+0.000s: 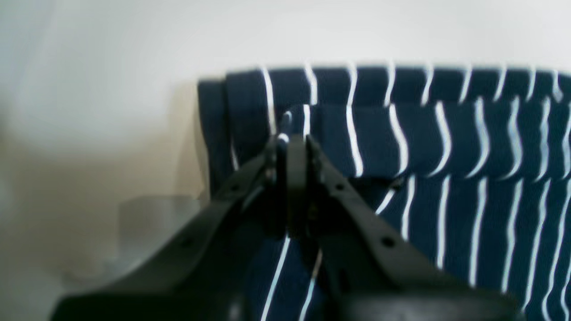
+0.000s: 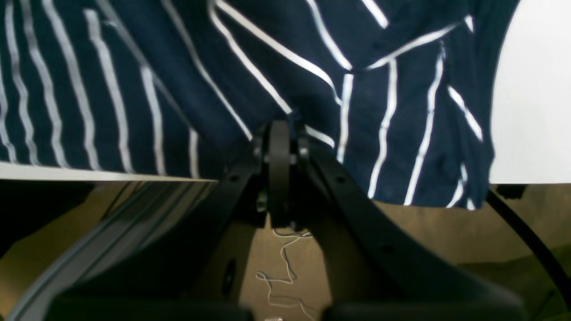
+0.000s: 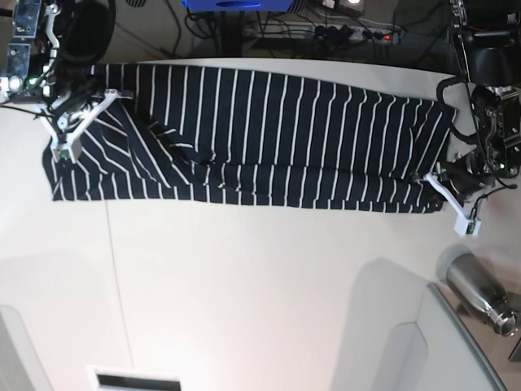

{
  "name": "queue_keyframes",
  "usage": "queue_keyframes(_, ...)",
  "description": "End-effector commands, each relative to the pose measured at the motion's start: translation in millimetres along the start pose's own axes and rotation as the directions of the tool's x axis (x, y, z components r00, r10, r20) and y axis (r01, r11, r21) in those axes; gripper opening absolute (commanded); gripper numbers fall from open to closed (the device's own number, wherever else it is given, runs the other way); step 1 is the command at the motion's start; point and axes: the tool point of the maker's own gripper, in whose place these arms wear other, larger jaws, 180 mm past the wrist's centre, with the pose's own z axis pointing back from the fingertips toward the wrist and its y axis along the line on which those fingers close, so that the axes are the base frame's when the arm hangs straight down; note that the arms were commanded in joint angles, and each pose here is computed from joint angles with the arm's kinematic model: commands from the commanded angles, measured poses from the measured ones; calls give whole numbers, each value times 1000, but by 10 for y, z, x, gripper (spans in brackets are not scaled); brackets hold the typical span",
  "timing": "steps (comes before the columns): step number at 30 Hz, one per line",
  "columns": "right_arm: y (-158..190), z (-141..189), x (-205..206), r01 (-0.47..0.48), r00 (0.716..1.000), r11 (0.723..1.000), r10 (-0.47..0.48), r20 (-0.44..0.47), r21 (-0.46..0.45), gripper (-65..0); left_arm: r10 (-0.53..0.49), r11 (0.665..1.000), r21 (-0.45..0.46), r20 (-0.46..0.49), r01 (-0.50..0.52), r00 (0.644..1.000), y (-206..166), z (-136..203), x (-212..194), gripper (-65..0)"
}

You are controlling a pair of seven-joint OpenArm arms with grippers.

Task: Layout the t-shirt on the table in an organized manner, then fold the t-shirt properly
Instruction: 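Move the right gripper inward along the shirt and press the fold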

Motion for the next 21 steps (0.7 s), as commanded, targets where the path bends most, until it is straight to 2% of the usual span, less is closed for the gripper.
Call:
queue_keyframes(1, -25, 15, 35, 4, 1000, 1000, -4, 19, -3, -650, -15, 1000, 17, 40, 14, 999, 103, 75, 168, -650)
queue_keyframes(7, -104, -91, 9, 7, 1000, 1000, -7, 16, -13, -648, -25, 1000, 20, 35, 24, 999, 116, 82, 168, -650)
queue_keyframes(9, -101, -78, 38, 5, 1000, 1000, -4, 23, -14, -626, -25, 1000, 20, 35, 24, 999, 116, 82, 168, -650)
queue_keyframes(10, -105, -54, 79, 2, 999, 1000, -1, 35, -16, -585, -25, 1000, 20, 35, 24, 999, 116, 82, 168, -650)
queue_keyframes(14, -93, 91, 191, -14, 996, 1000, 16, 88, -25, -335, -25, 999, 21, 28, 24, 999, 121, 84, 129, -650)
queue_keyframes(15, -83, 158, 214, -22, 994, 999, 25, 102, -29, -306, -25, 999, 21, 26, 24, 999, 121, 84, 121, -650)
queue_keyframes(18, 20, 370, 379, -40, 982, 999, 44, 181, -23, -353, -26, 999, 20, 25, 26, 999, 116, 84, 116, -650)
queue_keyframes(21, 137, 374, 661, -63, 968, 998, 61, 243, 3, -426, -26, 999, 20, 25, 26, 999, 116, 84, 116, -650)
